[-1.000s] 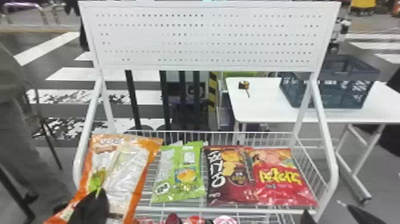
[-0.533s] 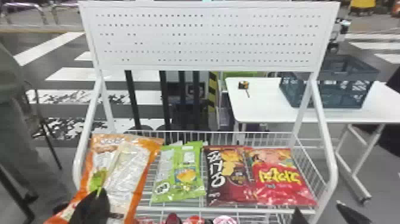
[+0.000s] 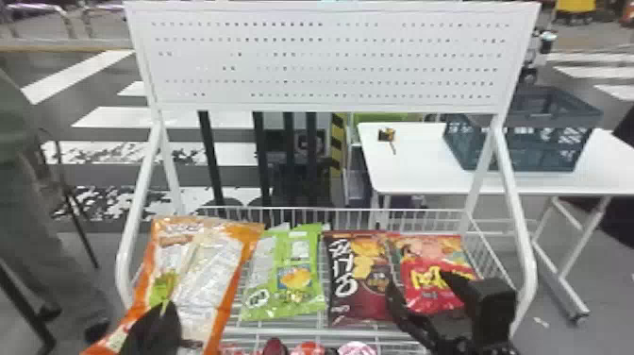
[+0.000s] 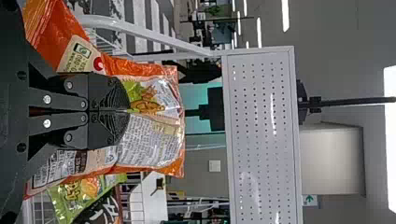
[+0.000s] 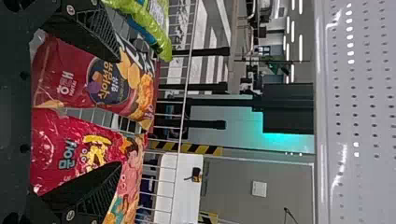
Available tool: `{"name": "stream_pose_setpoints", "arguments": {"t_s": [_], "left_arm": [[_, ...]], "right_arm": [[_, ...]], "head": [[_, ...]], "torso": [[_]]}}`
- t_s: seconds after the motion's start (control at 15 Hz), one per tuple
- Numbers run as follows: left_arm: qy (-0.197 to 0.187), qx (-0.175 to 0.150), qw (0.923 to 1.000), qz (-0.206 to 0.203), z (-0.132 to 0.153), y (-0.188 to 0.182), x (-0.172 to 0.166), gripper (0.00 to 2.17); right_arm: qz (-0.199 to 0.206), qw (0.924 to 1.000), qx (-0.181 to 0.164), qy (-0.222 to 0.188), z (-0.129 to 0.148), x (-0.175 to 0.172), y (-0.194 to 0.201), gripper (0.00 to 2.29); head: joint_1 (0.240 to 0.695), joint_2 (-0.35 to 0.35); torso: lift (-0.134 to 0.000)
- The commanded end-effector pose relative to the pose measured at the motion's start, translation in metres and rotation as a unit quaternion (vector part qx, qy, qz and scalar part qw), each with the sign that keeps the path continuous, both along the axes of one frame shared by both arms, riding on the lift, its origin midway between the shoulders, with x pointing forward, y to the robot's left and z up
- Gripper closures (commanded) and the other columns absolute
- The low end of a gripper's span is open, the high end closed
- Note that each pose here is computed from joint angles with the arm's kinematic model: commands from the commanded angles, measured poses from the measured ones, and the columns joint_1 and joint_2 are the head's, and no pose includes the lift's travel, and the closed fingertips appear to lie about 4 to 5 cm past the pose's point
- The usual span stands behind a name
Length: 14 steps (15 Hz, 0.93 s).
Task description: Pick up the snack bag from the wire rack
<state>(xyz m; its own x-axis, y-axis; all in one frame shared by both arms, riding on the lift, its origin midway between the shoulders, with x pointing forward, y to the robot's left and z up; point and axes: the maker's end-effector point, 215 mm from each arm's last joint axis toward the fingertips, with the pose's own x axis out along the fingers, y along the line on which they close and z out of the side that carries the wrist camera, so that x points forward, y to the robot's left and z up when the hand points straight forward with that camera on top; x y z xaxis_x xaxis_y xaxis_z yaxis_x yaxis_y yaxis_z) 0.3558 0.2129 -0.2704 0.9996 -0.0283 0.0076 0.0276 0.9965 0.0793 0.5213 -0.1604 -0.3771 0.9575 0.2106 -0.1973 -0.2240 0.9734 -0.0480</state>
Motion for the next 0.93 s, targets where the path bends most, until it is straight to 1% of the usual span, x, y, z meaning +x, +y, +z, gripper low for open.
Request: {"name": "stream_pose_setpoints", "arguments": {"t_s": [0.0, 0.13, 0.27, 0.33, 0.4, 0.6, 0.67, 0.73, 0.8, 0.87], "left_arm": [[0.001, 0.000, 1.0000, 0.002, -0.001, 0.001, 0.001, 1.88], [0.002, 0.002, 1.0000, 0.001, -0.001, 0.001, 0.001, 1.88], [0.006, 0.003, 1.0000, 0.001, -0.004, 0.001, 0.001, 1.88], [0.004, 0.003, 1.0000, 0.002, -0.003, 0.002, 0.001, 1.88], [0.003, 0.003, 1.0000, 0.002, -0.002, 0.003, 0.002, 1.88], [0.001, 0.004, 1.0000, 0.000, -0.001, 0.003, 0.004, 1.88], [0.003, 0.005, 1.0000, -0.001, -0.001, 0.002, 0.005, 1.88], [0.003, 0.004, 1.0000, -0.002, -0.001, 0.001, 0.006, 1.88], [0.004, 0.005, 1.0000, -0.002, -0.002, 0.001, 0.006, 1.88], [0.005, 0.004, 1.0000, -0.003, -0.003, 0.000, 0.006, 1.88]], "right_arm": [[-0.016, 0.9996, -0.016, 0.015, -0.016, 0.037, -0.020, 0.11], [-0.036, 0.9990, -0.019, 0.020, -0.025, 0.053, -0.040, 0.12], [-0.053, 0.9977, -0.018, 0.038, -0.041, 0.063, -0.060, 0.12], [-0.052, 0.9973, -0.012, 0.050, -0.049, 0.064, -0.064, 0.13], [-0.047, 0.9971, 0.000, 0.060, -0.055, 0.064, -0.064, 0.15], [-0.046, 0.9945, 0.006, 0.094, -0.074, 0.056, -0.066, 0.21], [-0.042, 0.9932, 0.008, 0.108, -0.082, 0.052, -0.064, 0.50], [-0.040, 0.9926, 0.010, 0.115, -0.085, 0.050, -0.063, 0.86], [-0.040, 0.9926, 0.009, 0.115, -0.084, 0.049, -0.063, 1.59], [-0.043, 0.9924, 0.009, 0.115, -0.083, 0.049, -0.061, 2.16]], "head": [[0.499, 0.000], [0.499, 0.000], [0.499, 0.000], [0.499, 0.000], [0.499, 0.000], [0.499, 0.000], [0.499, 0.000], [0.499, 0.000], [0.499, 0.000], [0.499, 0.000]], "torso": [[0.000], [0.000], [0.000], [0.000], [0.000], [0.000], [0.000], [0.000], [0.000], [0.000]]}}
